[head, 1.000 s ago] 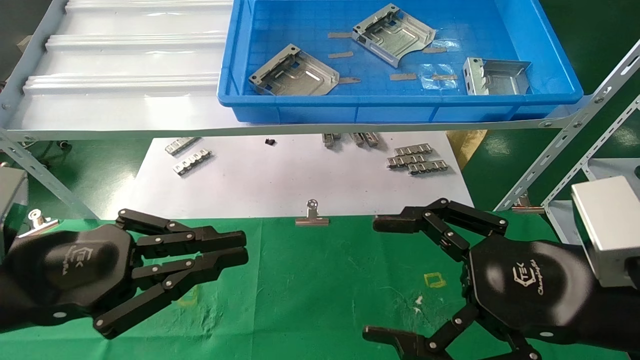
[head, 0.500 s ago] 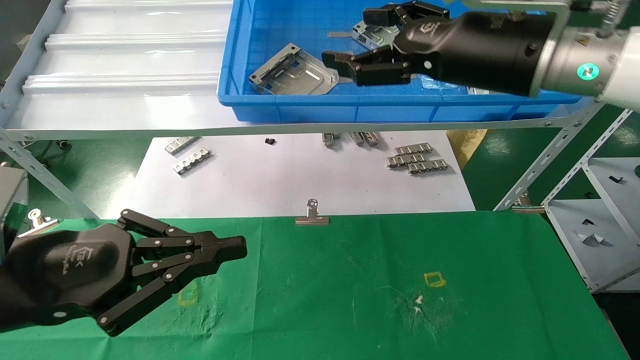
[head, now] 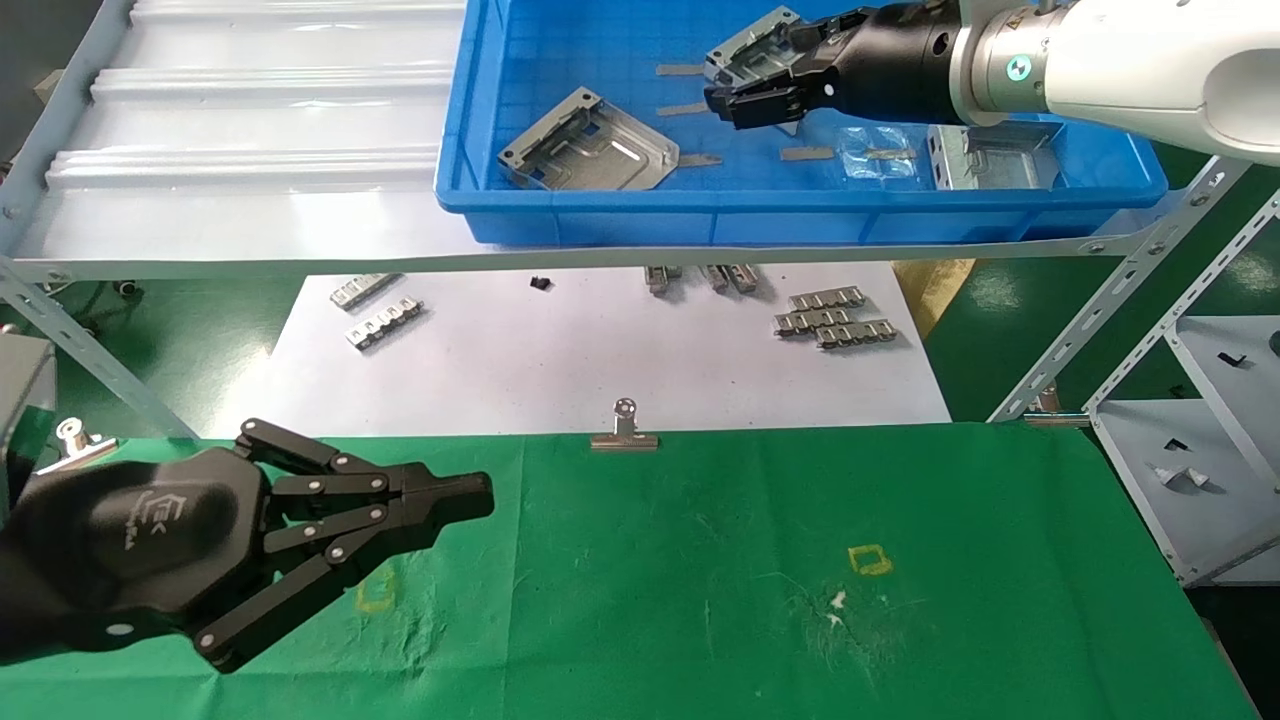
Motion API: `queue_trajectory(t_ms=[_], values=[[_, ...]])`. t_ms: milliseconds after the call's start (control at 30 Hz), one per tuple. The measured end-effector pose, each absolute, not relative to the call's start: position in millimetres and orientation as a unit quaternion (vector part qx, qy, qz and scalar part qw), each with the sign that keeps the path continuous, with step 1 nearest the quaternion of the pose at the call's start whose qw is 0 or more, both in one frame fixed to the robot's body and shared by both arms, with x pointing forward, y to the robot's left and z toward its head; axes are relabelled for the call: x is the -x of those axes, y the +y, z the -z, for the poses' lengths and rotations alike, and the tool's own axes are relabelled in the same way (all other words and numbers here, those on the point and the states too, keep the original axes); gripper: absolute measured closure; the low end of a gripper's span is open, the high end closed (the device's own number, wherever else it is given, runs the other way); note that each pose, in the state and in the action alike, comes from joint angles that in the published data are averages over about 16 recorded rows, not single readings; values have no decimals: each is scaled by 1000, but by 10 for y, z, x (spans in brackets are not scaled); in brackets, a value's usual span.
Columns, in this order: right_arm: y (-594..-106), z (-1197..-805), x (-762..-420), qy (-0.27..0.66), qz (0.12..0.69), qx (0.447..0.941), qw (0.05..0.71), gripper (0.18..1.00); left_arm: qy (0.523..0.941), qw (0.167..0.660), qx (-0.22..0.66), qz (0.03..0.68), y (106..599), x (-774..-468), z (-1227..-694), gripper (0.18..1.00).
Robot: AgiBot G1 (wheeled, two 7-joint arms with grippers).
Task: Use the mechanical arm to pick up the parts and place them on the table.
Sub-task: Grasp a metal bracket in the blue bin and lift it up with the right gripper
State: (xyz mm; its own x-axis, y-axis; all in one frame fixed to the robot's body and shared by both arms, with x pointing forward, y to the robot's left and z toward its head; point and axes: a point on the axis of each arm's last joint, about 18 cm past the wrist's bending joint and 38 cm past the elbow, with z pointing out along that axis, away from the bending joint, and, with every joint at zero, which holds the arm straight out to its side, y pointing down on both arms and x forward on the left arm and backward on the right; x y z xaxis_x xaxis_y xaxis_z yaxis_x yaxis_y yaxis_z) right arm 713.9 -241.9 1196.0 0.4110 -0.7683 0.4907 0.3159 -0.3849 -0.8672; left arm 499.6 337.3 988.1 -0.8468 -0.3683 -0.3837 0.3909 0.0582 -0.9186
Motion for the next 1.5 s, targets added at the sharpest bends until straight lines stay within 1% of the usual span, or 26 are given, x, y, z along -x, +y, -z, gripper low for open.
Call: queue_trajectory(t_ms=[167, 400, 567, 767, 933, 1000, 1100, 1200, 1300, 1500], values=[[-2410, -11961, -7253, 197, 533, 648, 507, 188, 673, 277, -8, 686, 3373, -4996, -9881, 994], [-2401, -11948, -7341, 214, 550, 636, 497, 229, 673, 277, -8, 686, 3373, -4996, -9881, 994], [-2395, -11911, -7375, 220, 552, 633, 496, 284, 673, 277, -8, 686, 3373, -4996, -9881, 994], [-2381, -11853, -7404, 223, 549, 634, 496, 389, 673, 277, -8, 686, 3373, -4996, -9881, 994], [-2354, -11793, -7424, 224, 545, 638, 496, 510, 673, 277, -8, 686, 3373, -4996, -9881, 994], [-2340, -11769, -7430, 224, 542, 641, 495, 547, 673, 277, -8, 686, 3373, -4996, -9881, 994], [-2316, -11738, -7436, 222, 539, 644, 495, 629, 673, 277, -8, 686, 3373, -4996, -9881, 994], [-2292, -11712, -7438, 219, 537, 648, 494, 684, 673, 277, -8, 686, 3373, -4996, -9881, 994], [-2271, -11696, -7438, 216, 535, 651, 493, 756, 673, 277, -8, 686, 3373, -4996, -9881, 994], [-2250, -11715, -7417, 209, 535, 654, 492, 857, 673, 277, -8, 686, 3373, -4996, -9881, 994]])
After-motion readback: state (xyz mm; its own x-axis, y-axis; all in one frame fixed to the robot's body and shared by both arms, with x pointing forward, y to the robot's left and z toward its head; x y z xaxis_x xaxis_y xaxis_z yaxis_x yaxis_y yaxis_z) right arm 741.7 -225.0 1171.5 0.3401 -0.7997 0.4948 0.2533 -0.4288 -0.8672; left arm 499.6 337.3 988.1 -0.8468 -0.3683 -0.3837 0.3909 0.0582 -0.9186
